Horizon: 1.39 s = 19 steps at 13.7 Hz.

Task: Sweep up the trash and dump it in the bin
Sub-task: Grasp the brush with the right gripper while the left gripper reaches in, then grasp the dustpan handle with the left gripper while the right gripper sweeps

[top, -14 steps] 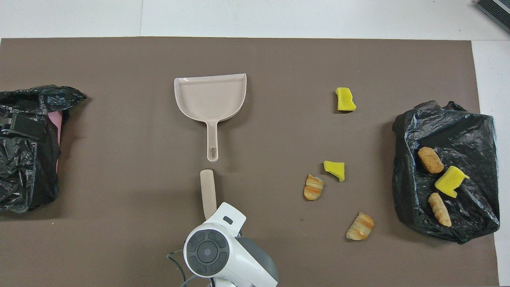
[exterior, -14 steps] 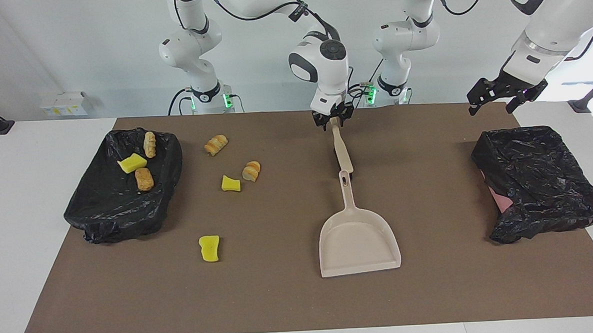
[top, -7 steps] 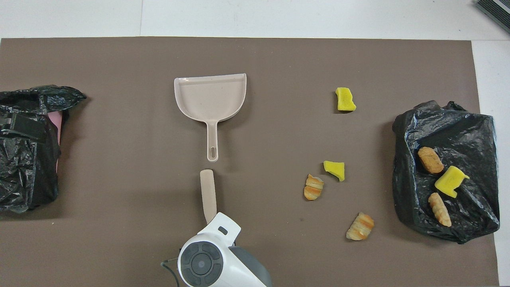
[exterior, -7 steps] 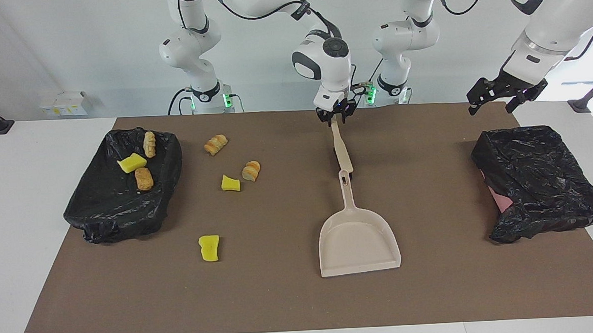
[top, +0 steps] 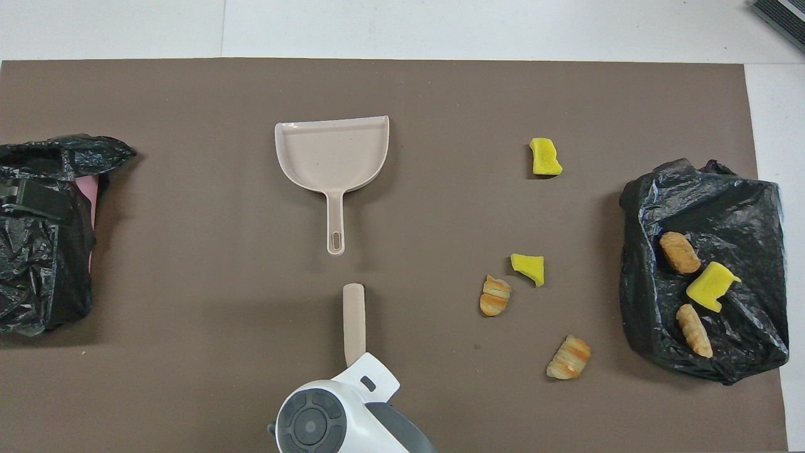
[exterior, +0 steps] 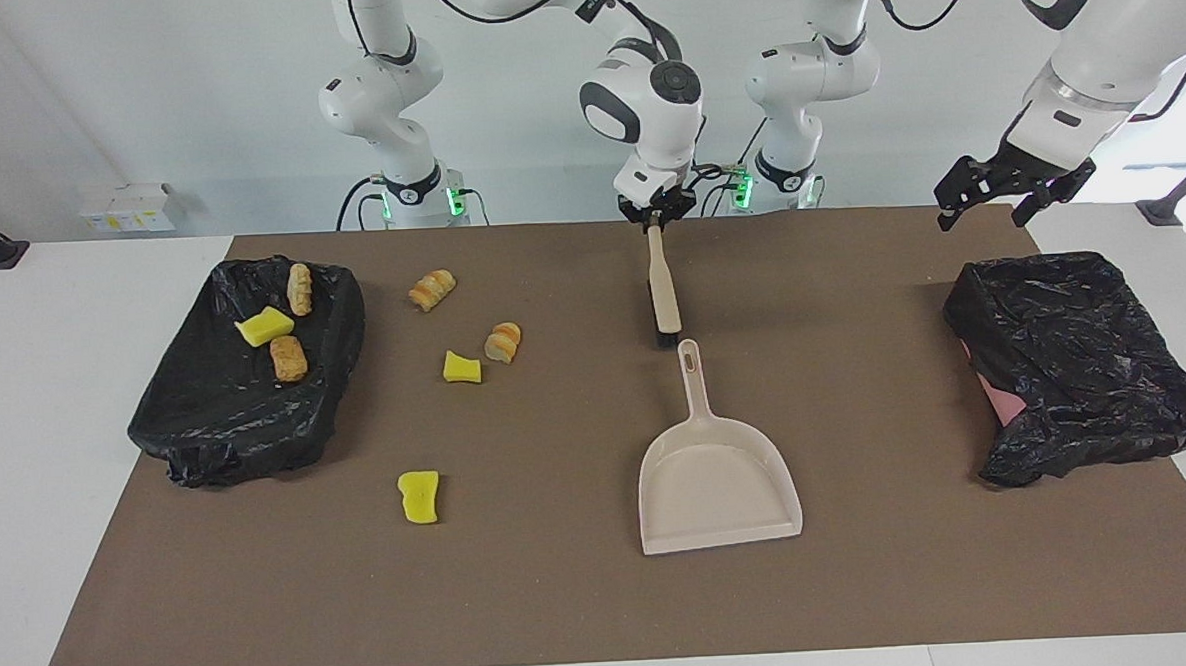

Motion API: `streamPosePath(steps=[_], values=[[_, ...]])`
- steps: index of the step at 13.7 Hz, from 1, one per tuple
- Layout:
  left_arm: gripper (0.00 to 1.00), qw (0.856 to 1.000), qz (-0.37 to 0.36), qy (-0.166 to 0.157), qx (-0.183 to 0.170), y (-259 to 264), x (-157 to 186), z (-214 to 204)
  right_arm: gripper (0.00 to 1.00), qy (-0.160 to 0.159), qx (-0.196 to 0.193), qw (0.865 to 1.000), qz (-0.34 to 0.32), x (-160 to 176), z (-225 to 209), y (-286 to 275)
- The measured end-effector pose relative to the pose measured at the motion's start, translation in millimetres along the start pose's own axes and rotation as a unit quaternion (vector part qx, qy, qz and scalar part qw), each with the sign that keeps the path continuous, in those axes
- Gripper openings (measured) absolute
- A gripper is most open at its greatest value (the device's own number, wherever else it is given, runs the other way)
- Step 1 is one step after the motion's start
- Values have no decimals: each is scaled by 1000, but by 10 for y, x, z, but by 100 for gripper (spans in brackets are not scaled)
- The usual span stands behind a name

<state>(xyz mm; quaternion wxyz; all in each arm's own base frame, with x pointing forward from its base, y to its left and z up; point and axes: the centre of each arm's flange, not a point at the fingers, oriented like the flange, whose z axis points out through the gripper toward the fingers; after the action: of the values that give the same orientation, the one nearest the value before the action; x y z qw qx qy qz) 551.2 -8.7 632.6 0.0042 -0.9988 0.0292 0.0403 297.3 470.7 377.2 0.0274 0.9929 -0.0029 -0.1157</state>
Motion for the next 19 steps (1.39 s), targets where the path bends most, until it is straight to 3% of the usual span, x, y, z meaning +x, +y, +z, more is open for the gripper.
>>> streamPosePath(steps=[3,5,7,12,16,19], values=[[100,1000,7,3,0,76,22,39,26,-44,-83,995,32,-117,-127,459],[100,1000,23,15,1,331,111,183,26,-40,-164,985,42,-176,-12,823],[100,999,34,35,1,692,223,363,26,-32,-217,973,73,-170,52,1091],[100,998,1,55,-8,1598,503,990,26,-48,-265,944,189,37,235,1610],[100,998,-21,61,-18,2195,658,1510,26,-63,-310,923,221,-137,390,1934],[100,997,-35,62,-25,2597,713,1882,26,-74,-321,915,234,-212,525,2201]])
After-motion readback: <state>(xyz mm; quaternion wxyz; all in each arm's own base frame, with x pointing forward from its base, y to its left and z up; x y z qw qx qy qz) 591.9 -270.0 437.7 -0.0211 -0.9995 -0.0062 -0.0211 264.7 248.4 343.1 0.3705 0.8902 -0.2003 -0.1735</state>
